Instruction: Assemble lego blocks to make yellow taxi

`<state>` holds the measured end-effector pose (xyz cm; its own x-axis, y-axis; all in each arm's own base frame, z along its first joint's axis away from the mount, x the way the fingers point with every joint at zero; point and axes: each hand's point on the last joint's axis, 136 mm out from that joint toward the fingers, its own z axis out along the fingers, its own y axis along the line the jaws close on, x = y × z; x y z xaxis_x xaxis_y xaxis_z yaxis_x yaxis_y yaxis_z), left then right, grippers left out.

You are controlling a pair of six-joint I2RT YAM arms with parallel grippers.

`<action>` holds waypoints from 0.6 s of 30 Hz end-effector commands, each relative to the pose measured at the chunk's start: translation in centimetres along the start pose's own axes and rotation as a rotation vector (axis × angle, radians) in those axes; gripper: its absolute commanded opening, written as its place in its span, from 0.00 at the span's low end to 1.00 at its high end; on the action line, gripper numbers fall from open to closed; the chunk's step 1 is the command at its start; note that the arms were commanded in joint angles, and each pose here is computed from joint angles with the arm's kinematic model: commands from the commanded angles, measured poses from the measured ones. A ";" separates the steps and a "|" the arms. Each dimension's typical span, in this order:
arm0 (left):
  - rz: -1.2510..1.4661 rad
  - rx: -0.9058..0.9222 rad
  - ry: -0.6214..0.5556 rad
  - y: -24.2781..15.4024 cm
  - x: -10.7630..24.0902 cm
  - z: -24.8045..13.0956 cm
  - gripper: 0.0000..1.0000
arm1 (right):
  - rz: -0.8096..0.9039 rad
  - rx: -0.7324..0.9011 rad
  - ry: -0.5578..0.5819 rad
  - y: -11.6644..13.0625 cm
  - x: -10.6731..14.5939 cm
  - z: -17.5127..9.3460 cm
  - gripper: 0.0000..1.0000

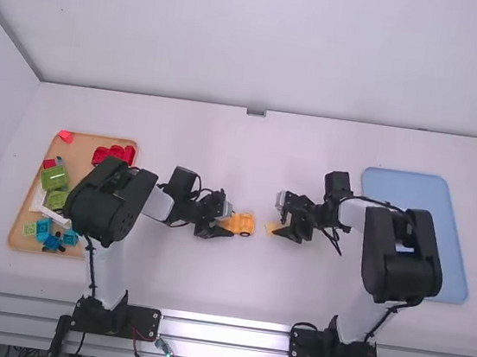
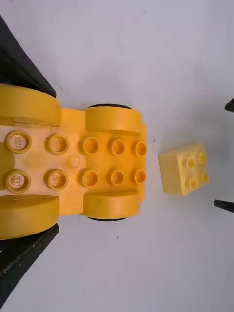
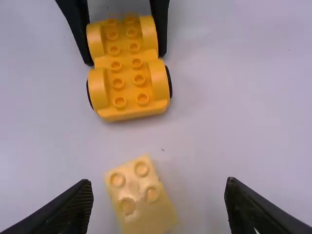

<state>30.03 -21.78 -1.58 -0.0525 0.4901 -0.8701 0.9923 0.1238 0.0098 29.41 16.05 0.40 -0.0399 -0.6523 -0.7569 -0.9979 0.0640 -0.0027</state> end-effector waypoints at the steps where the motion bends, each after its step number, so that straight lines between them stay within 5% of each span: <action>1: -0.015 0.009 -0.002 0.1 0.0 0.1 0.58 | -0.052 0.005 -0.013 0.7 -0.1 -0.3 0.72; 18: -0.040 0.027 0.013 -0.2 0.3 0.1 0.59 | -0.085 0.091 -0.023 0.5 0.7 1.5 0.75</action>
<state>29.95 -21.82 -1.55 -0.0804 0.4927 -0.8665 0.9923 0.1221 -0.0226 28.70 16.46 -1.73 0.0377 -0.6473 -0.7613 -0.9901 0.0786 -0.1159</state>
